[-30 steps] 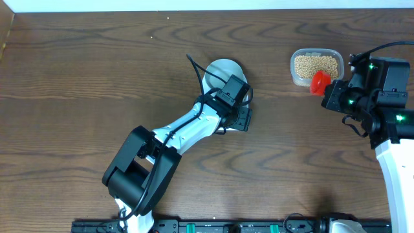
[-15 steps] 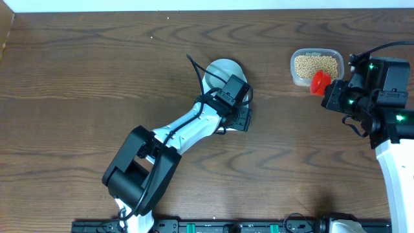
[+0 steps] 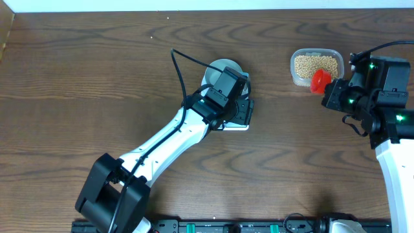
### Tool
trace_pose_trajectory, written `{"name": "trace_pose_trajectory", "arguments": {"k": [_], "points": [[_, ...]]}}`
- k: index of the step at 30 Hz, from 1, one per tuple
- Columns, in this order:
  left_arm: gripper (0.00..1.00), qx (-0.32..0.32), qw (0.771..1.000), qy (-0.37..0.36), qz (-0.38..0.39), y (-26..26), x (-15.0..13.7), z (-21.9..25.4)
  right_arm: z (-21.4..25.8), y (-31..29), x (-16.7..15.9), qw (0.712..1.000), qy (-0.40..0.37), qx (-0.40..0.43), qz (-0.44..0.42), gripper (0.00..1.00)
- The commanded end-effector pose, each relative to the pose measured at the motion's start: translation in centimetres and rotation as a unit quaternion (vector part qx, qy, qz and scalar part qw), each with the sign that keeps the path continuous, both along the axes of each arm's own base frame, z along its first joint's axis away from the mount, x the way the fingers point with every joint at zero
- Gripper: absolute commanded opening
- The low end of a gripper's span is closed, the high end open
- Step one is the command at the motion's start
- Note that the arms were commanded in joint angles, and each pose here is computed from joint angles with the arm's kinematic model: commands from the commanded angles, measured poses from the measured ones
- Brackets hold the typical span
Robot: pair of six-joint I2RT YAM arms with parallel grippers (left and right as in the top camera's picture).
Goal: Scoop item into bowl and weigh 50g on scale
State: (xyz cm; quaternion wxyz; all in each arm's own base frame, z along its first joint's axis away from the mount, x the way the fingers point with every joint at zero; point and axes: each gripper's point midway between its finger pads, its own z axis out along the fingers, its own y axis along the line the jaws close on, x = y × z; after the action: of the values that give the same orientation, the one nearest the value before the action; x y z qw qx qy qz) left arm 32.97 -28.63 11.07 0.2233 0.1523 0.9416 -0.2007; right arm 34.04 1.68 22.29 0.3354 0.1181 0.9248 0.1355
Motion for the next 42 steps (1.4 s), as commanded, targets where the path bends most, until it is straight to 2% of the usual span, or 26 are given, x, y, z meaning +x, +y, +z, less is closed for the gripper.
{"name": "trace_pose_trajectory", "arguments": {"k": [1, 7, 20, 42], "points": [[0.67, -0.004, 1.0, -0.005, -0.006, -0.1, -0.2, 0.7, 0.7, -0.3, 0.4, 1.0, -0.013, -0.008, 0.001, 0.01], [0.67, -0.003, 1.0, -0.004, -0.006, -0.1, -0.2, 0.6, 0.9, -0.3, 0.6, 1.0, -0.018, -0.009, 0.001, 0.01], [0.67, 0.03, 0.999, 0.038, -0.009, -0.3, -0.3, -4.3, 0.9, -0.3, 0.6, 1.0, -0.018, -0.008, 0.0, 0.01], [0.67, 0.051, 0.996, 0.067, -0.011, -0.3, -0.6, -8.3, 0.8, -0.3, 0.5, 1.0, -0.015, -0.008, 0.001, 0.02]]}}
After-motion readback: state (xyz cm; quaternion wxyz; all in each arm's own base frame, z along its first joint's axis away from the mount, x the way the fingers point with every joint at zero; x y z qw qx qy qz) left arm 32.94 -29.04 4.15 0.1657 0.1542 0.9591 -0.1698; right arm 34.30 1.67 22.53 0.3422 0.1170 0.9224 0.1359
